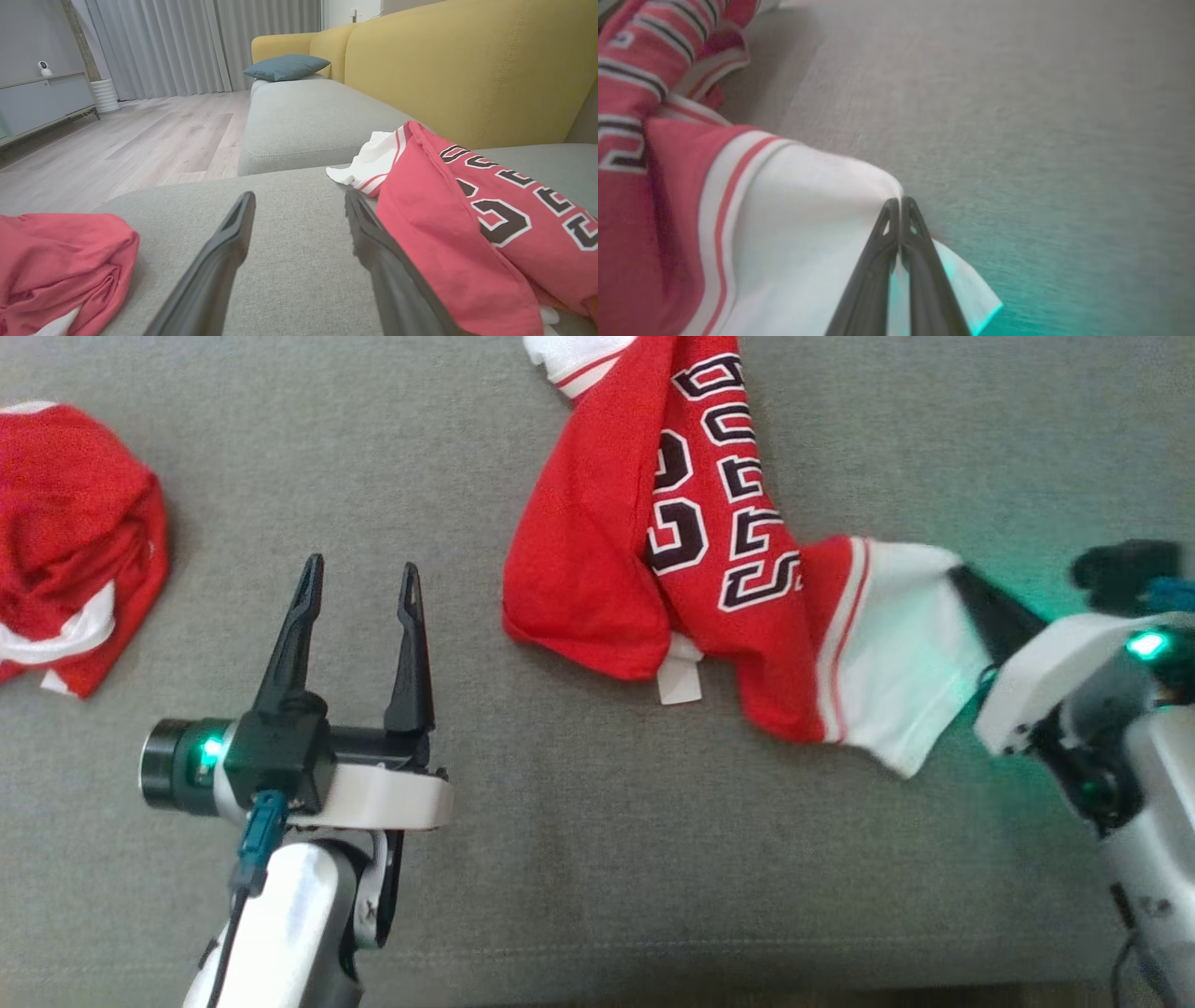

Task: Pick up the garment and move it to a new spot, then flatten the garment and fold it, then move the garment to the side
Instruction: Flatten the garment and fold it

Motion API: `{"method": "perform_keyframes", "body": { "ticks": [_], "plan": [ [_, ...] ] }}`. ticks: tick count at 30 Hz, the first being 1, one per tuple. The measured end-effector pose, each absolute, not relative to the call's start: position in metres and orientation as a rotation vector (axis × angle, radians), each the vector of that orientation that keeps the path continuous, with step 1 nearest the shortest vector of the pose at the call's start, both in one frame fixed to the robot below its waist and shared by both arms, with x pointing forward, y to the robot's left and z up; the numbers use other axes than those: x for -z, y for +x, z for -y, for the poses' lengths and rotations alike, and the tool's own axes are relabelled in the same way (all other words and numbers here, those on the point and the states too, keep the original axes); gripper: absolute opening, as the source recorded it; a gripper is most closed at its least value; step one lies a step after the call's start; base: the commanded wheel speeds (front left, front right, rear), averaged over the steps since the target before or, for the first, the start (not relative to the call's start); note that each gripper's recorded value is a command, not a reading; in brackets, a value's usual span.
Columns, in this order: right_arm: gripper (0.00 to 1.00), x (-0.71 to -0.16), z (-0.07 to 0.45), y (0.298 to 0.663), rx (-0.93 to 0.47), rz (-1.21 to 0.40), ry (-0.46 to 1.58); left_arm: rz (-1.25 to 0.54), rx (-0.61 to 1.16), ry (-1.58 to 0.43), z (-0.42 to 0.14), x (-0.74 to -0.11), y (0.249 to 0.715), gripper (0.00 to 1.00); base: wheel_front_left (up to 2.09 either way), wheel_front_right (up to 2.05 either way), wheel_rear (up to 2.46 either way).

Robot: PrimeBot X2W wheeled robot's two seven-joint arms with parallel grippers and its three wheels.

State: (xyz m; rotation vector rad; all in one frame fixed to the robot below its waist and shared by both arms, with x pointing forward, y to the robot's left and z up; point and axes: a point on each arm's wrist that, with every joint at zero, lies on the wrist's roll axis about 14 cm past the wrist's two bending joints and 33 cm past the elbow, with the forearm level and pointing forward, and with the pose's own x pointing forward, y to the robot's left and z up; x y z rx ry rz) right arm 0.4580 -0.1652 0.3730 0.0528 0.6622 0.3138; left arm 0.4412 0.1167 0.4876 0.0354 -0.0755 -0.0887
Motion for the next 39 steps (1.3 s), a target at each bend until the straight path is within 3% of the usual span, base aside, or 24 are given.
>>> {"method": "perform_keyframes", "body": {
  "ticks": [7,17,18,19,27,39],
  "plan": [
    [0.0,-0.424,0.236,0.477,-0.081,-0.438,0.151,0.095,0.13,0.021,-0.103,-0.494,0.443,1.0,0.0,0.0,0.0],
    [0.0,-0.413,0.312,0.43,0.204,-0.429,0.226,0.102,0.165,0.012,-0.093,-0.497,0.443,1.0,0.0,0.0,0.0],
    [0.54,-0.413,0.312,0.428,0.211,-0.423,0.23,0.103,0.166,0.012,-0.093,-0.497,0.443,1.0,0.0,0.0,0.0],
    [1.0,-0.414,0.311,0.426,0.214,-0.411,0.234,0.103,0.167,0.013,-0.093,-0.497,0.442,1.0,0.0,0.0,0.0],
    [1.0,-0.474,0.272,0.428,0.11,-0.12,0.101,0.128,0.181,0.023,-0.09,-0.508,0.436,1.0,0.0,0.0,0.0],
    [1.0,-0.508,0.195,0.402,-0.071,-0.017,0.136,0.125,0.174,0.037,-0.097,-0.512,0.417,1.0,0.0,0.0,0.0]
  ]
}}
